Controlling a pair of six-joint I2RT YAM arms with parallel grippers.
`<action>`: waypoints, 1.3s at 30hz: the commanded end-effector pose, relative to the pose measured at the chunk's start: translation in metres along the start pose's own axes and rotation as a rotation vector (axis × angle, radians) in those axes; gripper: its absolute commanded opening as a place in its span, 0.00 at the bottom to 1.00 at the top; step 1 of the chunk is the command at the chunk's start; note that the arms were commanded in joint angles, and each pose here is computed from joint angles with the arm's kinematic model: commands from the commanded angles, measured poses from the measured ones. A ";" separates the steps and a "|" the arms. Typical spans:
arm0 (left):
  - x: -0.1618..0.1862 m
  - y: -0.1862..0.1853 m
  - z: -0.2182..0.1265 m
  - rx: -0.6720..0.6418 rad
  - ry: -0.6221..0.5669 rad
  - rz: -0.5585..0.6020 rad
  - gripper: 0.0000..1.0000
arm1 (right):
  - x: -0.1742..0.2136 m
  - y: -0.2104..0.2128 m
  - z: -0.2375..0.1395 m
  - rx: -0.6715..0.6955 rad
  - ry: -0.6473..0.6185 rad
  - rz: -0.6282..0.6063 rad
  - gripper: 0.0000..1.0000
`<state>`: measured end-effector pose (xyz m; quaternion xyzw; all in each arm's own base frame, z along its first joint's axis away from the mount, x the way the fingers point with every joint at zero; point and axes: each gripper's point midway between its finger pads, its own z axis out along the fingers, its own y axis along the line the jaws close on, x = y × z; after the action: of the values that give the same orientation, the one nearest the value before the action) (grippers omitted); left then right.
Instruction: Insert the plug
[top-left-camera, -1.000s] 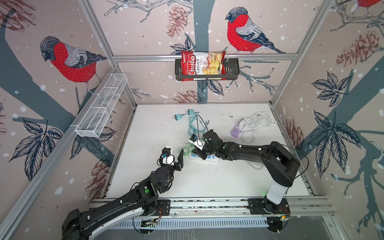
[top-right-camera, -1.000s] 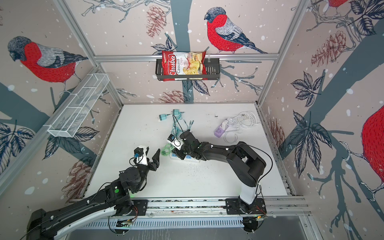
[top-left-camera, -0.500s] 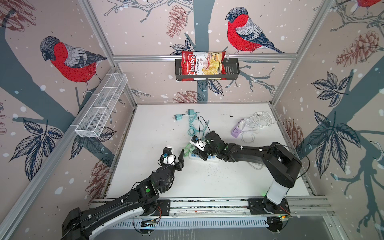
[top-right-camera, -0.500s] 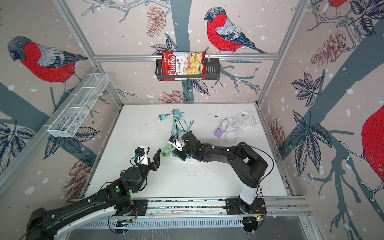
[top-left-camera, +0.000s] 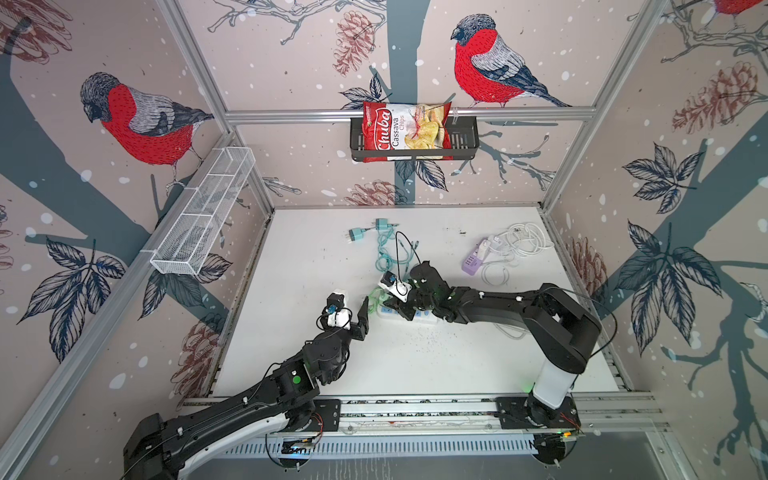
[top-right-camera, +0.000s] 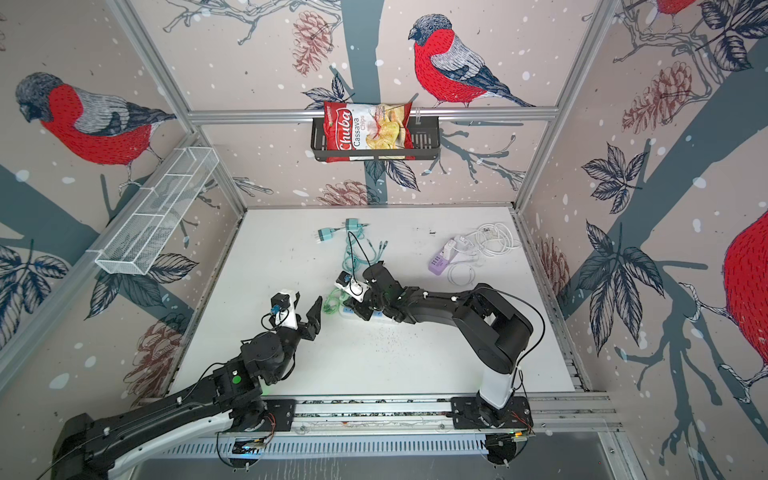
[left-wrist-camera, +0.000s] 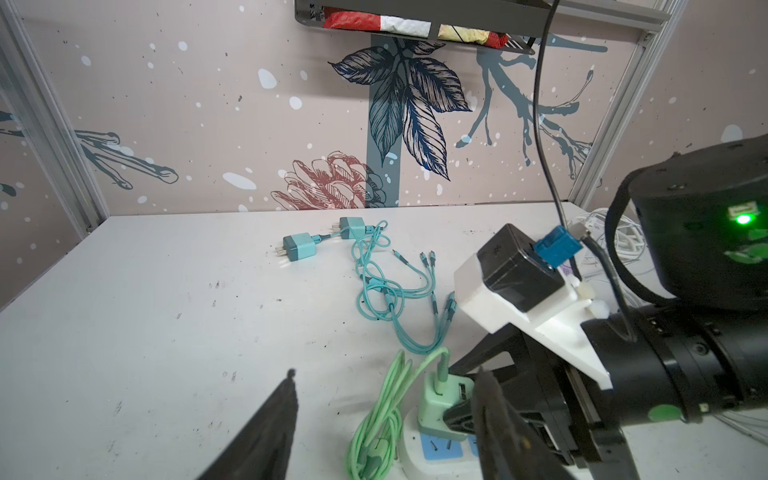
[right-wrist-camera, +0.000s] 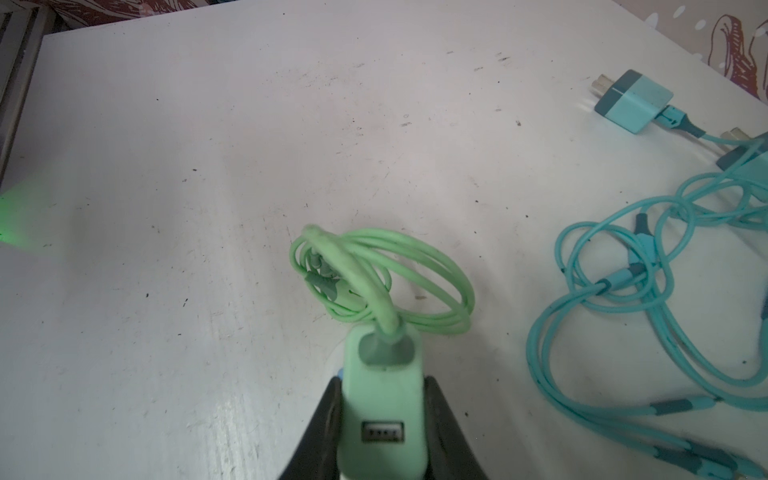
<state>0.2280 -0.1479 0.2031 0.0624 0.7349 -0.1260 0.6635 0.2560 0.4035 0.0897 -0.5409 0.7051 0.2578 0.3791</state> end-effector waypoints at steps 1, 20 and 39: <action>-0.009 -0.002 0.001 0.001 -0.027 -0.018 0.65 | -0.002 0.000 -0.004 -0.011 -0.016 -0.012 0.01; -0.009 -0.003 0.003 -0.003 -0.021 -0.017 0.64 | 0.008 -0.004 0.007 -0.021 -0.007 -0.010 0.00; -0.017 -0.006 0.004 0.004 -0.033 -0.018 0.64 | 0.027 0.000 0.000 -0.007 -0.003 0.026 0.00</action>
<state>0.2312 -0.1534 0.2102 0.0619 0.7338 -0.1275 0.6644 0.2596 0.3973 0.0857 -0.5380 0.6859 0.2728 0.4072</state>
